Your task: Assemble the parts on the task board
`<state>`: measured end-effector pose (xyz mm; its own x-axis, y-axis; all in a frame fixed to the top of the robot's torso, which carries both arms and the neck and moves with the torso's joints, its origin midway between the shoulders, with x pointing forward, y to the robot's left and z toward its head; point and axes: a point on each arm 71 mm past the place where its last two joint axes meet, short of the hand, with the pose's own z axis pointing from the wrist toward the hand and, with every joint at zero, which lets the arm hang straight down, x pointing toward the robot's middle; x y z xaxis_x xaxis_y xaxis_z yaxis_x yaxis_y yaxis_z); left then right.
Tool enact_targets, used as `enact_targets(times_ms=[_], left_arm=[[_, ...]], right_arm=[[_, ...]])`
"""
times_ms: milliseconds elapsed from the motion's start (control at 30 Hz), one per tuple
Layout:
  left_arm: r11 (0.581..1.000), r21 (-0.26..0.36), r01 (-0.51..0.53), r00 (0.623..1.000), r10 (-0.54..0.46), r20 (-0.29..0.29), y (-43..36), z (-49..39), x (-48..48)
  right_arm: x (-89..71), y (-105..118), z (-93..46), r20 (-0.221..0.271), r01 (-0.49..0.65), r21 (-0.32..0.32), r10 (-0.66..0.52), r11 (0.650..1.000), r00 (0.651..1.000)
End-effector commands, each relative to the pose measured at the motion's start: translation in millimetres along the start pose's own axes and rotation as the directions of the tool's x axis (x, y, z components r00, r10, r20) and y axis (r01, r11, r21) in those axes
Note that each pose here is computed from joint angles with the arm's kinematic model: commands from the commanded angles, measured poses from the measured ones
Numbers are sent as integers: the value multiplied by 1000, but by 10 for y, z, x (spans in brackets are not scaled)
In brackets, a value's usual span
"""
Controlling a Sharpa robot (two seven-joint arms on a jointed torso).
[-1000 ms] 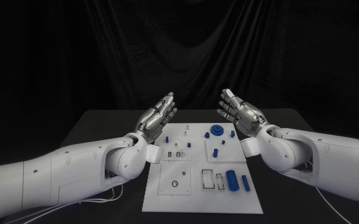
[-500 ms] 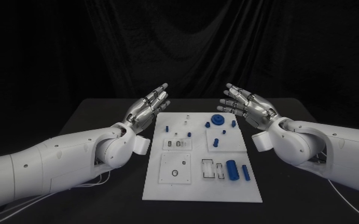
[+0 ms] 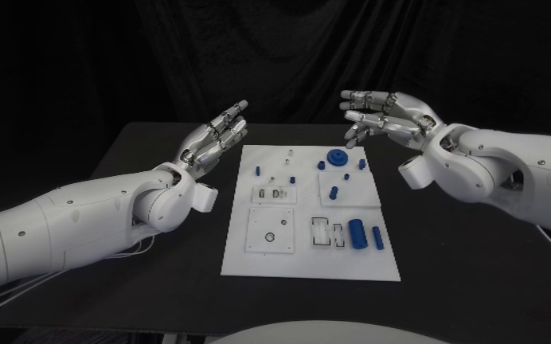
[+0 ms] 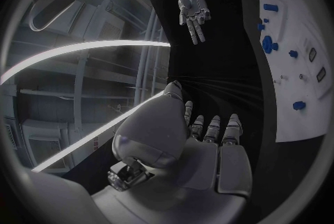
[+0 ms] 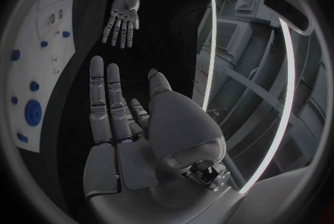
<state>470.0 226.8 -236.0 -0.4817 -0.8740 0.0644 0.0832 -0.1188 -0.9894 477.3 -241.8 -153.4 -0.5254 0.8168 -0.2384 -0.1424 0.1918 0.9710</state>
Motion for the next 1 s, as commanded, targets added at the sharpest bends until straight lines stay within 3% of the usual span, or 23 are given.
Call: enact_targets(times_ms=[33, 100, 133, 200, 267, 300, 367, 467, 533, 567, 600, 633, 767, 1000], left_arm=[[980, 195, -23, 999, 28, -20, -168, -63, 14], [981, 194, -28, 999, 33, -21, -185, -106, 0], [981, 194, -32, 999, 36, -21, -196, -130, -7], [980, 194, -40, 999, 46, -22, -214, -171, -22], [979, 196, -55, 998, 60, -24, -233, -211, -39], [979, 197, -60, 997, 66, -25, -238, -221, -44], [976, 202, -79, 996, 87, -29, -252, -248, -57], [974, 206, -96, 994, 106, -39, -262, -266, -61], [973, 209, -97, 993, 109, -47, -269, -274, -54], [971, 215, -107, 991, 122, -59, -286, -293, -40], [969, 218, -113, 990, 129, -63, -295, -302, -36], [967, 223, -122, 988, 140, -68, -309, -315, -30], [955, 248, -164, 978, 190, -86, -372, -364, -10], [940, 276, -201, 967, 236, -97, -464, -424, -4]], right_arm=[[-66, 92, 60, -51, 405, 98, -401, 909, 914], [-98, 165, 95, -74, 523, 109, -518, 845, 852], [-114, 207, 115, -85, 595, 110, -589, 796, 804], [-125, 268, 150, -102, 710, 104, -703, 696, 704], [-117, 320, 190, -113, 813, 84, -806, 575, 582], [-110, 332, 202, -115, 838, 77, -830, 540, 545], [-85, 367, 234, -119, 903, 55, -895, 426, 430], [-57, 408, 262, -102, 950, 28, -945, 310, 312], [-45, 428, 268, -87, 964, 16, -960, 265, 265], [-30, 448, 273, -72, 977, 5, -974, 215, 215], [-30, 448, 273, -72, 977, 5, -974, 215, 215], [-18, 459, 278, -63, 983, -1, -981, 183, 183], [5, 472, 293, -53, 991, -5, -990, 133, 132], [34, 478, 327, -45, 996, -7, -995, 93, 93]])
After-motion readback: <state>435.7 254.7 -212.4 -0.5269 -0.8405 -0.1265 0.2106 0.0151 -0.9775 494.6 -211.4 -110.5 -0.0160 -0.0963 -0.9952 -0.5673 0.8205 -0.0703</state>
